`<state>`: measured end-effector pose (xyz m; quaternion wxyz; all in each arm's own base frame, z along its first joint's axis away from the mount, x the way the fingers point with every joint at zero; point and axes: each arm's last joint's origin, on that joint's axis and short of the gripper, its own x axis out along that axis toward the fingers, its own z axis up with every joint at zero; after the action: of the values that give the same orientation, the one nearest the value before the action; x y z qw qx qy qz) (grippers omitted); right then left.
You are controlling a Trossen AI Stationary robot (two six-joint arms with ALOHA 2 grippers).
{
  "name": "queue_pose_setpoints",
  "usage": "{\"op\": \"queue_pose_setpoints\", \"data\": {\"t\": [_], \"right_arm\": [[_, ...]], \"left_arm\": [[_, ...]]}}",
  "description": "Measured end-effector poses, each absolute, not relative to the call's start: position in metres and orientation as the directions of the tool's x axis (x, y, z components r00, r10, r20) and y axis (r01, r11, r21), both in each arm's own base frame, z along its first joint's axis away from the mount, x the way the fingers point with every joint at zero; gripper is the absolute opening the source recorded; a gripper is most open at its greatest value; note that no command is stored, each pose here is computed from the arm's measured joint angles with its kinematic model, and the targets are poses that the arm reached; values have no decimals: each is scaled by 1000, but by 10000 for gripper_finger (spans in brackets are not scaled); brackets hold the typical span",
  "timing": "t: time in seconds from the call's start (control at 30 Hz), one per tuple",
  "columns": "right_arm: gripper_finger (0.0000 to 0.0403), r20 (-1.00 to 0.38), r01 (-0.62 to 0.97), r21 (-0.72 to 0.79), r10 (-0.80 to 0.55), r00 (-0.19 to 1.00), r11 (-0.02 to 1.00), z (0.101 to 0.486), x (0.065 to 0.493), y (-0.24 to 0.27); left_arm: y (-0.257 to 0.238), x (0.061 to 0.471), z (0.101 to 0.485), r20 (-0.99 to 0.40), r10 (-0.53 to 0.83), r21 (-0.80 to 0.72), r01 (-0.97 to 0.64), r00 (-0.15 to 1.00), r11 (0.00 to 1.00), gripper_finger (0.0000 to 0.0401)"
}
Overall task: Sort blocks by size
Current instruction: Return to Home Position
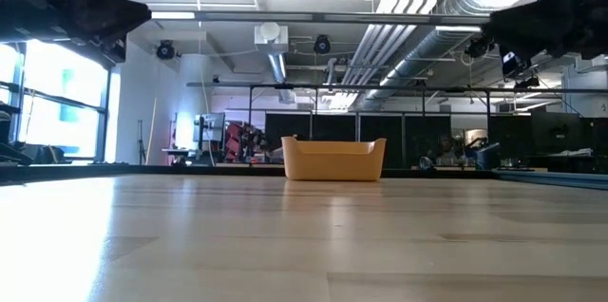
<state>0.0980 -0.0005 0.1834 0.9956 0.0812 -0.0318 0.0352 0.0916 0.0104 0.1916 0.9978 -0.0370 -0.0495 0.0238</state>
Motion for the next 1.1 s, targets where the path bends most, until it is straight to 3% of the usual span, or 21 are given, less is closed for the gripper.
{"op": "queue_pose_setpoints", "data": {"t": [0.1,1.1], "right_arm": [[83,52,-31,180,22,998,983,182,98,-2],[83,-40,-35,220,45,998,975,173,99,3]], "left_arm": [[10,92,191,95,51,-76,-44,994,996,31],[3,97,174,71,-21,-122,30,997,992,31]]}}
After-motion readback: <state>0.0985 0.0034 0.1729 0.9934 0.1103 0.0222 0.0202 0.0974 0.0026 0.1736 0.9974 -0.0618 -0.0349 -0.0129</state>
